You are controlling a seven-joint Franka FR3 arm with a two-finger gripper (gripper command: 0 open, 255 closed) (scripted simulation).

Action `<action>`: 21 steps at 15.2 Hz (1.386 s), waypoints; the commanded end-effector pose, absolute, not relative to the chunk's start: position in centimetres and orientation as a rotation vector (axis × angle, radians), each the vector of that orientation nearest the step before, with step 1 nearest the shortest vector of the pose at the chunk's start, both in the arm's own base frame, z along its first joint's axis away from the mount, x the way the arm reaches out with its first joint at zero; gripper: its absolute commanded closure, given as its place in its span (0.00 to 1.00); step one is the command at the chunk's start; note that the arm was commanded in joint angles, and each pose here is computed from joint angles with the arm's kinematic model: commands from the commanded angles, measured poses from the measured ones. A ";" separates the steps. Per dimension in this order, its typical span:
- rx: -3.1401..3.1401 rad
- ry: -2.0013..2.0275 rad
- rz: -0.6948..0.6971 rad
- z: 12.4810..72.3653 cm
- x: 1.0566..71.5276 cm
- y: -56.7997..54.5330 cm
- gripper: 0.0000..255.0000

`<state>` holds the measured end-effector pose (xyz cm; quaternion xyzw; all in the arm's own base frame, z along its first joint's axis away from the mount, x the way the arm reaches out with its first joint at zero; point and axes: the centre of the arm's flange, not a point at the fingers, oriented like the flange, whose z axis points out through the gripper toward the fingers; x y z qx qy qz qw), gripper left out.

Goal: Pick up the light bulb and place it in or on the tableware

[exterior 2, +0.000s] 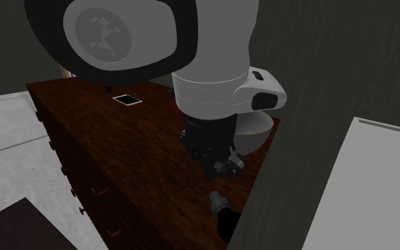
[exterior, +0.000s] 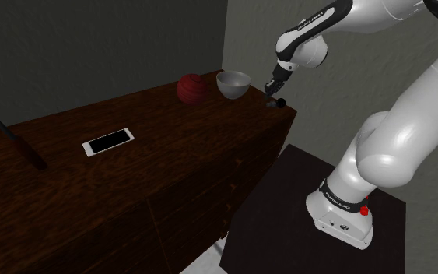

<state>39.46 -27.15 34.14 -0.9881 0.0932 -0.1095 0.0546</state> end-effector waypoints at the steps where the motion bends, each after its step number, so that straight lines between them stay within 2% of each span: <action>1: -3.001 0.283 -0.332 34.1 39.5 -27.1 1.00; 3: -3.001 0.283 -0.332 34.1 39.5 -27.1 1.00; 4: -3.001 0.283 -0.332 34.1 39.5 -27.1 0.00; 7: -3.076 -0.617 0.164 33.9 42.6 -28.8 0.00; 8: -3.062 -0.725 0.224 33.8 43.0 -28.9 0.00; 15: -3.062 -0.725 0.225 29.9 42.4 -29.0 0.00; 21: -3.062 -0.725 0.225 29.9 42.4 -29.0 0.00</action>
